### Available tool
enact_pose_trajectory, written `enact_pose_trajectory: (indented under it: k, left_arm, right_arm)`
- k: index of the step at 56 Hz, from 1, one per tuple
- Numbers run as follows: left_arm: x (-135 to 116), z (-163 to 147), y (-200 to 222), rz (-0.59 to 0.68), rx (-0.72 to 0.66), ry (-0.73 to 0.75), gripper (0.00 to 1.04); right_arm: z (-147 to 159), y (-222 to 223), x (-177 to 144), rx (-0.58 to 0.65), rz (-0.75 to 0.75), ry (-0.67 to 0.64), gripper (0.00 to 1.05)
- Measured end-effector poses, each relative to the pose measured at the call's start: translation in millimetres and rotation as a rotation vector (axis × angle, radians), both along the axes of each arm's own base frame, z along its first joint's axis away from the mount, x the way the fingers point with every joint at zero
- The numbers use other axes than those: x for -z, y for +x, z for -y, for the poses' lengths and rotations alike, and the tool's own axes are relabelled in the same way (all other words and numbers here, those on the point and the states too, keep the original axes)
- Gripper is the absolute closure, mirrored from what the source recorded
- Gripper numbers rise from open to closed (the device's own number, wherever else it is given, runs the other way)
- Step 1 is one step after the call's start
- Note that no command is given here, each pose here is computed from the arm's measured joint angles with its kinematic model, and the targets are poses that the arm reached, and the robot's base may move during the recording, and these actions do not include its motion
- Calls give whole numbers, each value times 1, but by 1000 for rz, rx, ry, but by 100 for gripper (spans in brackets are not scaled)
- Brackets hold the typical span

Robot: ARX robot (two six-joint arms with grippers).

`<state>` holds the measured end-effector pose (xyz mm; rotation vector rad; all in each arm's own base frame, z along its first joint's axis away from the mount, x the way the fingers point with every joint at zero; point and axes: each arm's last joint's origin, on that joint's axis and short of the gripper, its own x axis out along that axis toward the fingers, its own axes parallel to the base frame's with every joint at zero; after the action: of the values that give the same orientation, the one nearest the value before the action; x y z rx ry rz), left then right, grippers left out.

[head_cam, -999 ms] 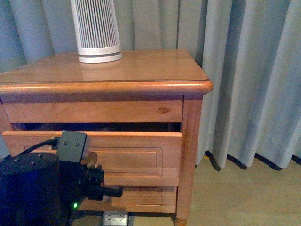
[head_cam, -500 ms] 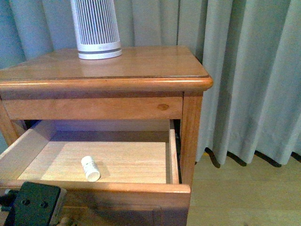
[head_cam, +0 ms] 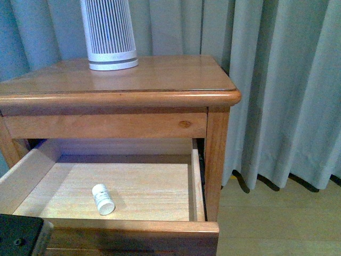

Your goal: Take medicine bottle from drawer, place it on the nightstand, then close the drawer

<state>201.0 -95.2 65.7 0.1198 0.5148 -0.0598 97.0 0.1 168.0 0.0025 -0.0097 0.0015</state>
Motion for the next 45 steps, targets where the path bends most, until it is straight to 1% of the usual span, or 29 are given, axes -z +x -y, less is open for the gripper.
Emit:
enact_pose_trajectory:
  k: [1,3,9,16,17,21,23,24,29,31,39,43,45]
  left_arm:
    - [-3,-1,-2,0,-2,3,8]
    - [-9,-4,-4,0,-4,12,5]
    - [-31,-13,-8,14,-10,23,7]
    - [-69,-29,-9,69,-27,16,7]
    - [-80,-34,-8,89,-34,15,7]
    - [-106,-42,-9,135,-54,14,7]
    - [-123,-47,-11,177,-64,25,7]
    - [-128,-48,-12,189,-66,27,7]
    - [-167,-55,-29,324,-82,53,7]
    - [-178,-57,-38,356,-88,63,7]
    - [-196,-63,-76,428,-115,86,7]
    - [-193,-68,-99,468,-156,78,7]
    - [-189,-70,-103,470,-165,63,7]
  right_arm:
    - [0,0,0,0,0,0,7]
    - [0,0,0,0,0,0,7]
    - [0,0,0,0,0,0,7]
    - [0,0,0,0,0,0,7]
    - [0,0,0,0,0,0,7]
    - [0,0,0,0,0,0,7]
    - [0,0,0,0,0,0,7]
    - [0,0,0,0,0,0,7]
    - [0,0,0,0,0,0,7]
    - [0,0,0,0,0,0,7]
    - [0,0,0,0,0,0,7]
    - [0,0,0,0,0,0,7]
    - [0,0,0,0,0,0,7]
